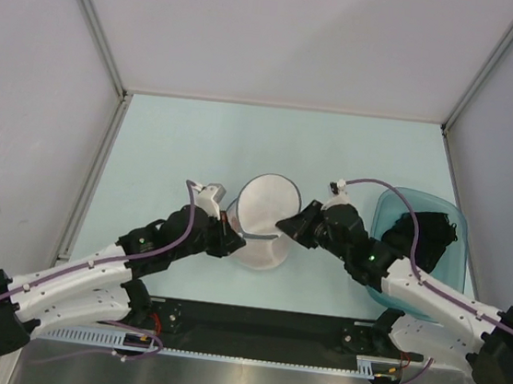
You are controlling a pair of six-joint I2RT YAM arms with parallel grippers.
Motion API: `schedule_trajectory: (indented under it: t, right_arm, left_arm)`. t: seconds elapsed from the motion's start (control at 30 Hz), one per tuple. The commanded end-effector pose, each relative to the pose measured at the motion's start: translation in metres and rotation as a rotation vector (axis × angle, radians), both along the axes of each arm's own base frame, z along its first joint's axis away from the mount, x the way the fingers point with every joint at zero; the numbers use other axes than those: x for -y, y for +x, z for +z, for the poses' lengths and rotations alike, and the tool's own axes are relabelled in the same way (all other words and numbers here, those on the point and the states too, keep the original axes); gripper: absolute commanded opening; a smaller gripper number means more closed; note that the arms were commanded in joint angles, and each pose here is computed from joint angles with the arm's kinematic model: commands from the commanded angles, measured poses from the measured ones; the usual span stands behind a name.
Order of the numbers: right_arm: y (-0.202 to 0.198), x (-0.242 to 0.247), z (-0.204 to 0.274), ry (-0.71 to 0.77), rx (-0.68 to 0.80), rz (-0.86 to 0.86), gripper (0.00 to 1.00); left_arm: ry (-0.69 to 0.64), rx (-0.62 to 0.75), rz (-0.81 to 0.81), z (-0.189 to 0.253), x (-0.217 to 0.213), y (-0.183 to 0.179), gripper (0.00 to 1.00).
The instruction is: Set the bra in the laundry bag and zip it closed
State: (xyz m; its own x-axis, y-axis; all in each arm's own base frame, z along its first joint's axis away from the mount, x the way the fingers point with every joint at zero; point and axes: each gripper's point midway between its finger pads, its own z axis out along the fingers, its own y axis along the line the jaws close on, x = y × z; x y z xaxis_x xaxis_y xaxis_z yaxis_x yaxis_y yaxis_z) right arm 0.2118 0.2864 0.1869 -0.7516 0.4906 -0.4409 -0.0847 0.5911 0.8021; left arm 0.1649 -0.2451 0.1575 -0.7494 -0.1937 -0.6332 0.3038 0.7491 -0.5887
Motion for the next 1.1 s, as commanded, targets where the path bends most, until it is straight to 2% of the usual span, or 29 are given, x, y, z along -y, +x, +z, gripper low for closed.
schedule_trajectory:
  t: [0.0,0.07,0.13,0.17,0.2,0.23,0.27,0.33,0.37,0.43,0.5,0.63,0.73,0.87,1.07]
  right_arm:
    - [0.023,0.009,0.010,-0.071,0.161,0.138,0.00]
    - [0.035,0.005,0.014,-0.081,0.173,0.211,0.00]
    - [0.044,0.002,0.003,-0.129,0.120,0.236,0.07]
    - [0.045,0.010,-0.008,-0.195,0.057,0.221,0.23]
    - [0.054,0.010,0.007,-0.220,0.061,0.195,0.34]
    - [0.057,0.018,0.003,-0.267,0.014,0.161,0.45]
    - [0.053,0.033,-0.009,-0.336,-0.052,0.115,0.61]
    - [0.043,0.045,-0.013,-0.329,-0.108,0.048,0.76]
    - [0.040,0.057,0.000,-0.312,-0.079,-0.011,0.85]
    - [0.025,0.077,-0.015,-0.317,-0.153,-0.096,0.88]
    - [0.012,0.089,-0.006,-0.272,-0.147,-0.149,0.89]
    - [-0.024,0.071,-0.010,-0.114,-0.242,-0.170,0.88]
    - [-0.039,0.050,-0.002,-0.006,-0.230,-0.177,0.85]
    - [-0.038,0.031,-0.003,0.085,-0.262,-0.224,0.81]
    - [-0.023,0.014,-0.006,0.121,-0.227,-0.242,0.75]
  left_arm:
    - [-0.002,0.045,-0.110,-0.005,-0.001,-0.006,0.00]
    - [-0.057,0.034,-0.177,-0.001,0.011,-0.015,0.00]
    - [-0.125,0.050,-0.208,0.012,0.024,-0.014,0.00]
    - [-0.136,0.034,-0.219,0.011,0.029,-0.015,0.00]
    - [-0.175,0.042,-0.217,0.018,0.035,-0.013,0.00]
    - [-0.191,0.043,-0.219,0.020,0.038,-0.012,0.00]
    - [-0.194,0.033,-0.211,0.018,0.039,-0.011,0.00]
    - [-0.238,0.054,-0.211,0.027,0.047,-0.005,0.00]
    - [-0.254,0.063,-0.218,0.031,0.051,-0.004,0.00]
    - [-0.260,0.049,-0.232,0.030,0.057,-0.004,0.00]
    - [-0.285,0.048,-0.265,0.035,0.064,-0.006,0.00]
    - [-0.288,0.022,-0.291,0.030,0.070,-0.009,0.00]
    - [-0.292,0.017,-0.294,0.030,0.070,-0.011,0.00]
    - [-0.306,0.008,-0.299,0.030,0.072,-0.015,0.00]
    - [-0.295,-0.011,-0.306,0.024,0.070,-0.023,0.00]
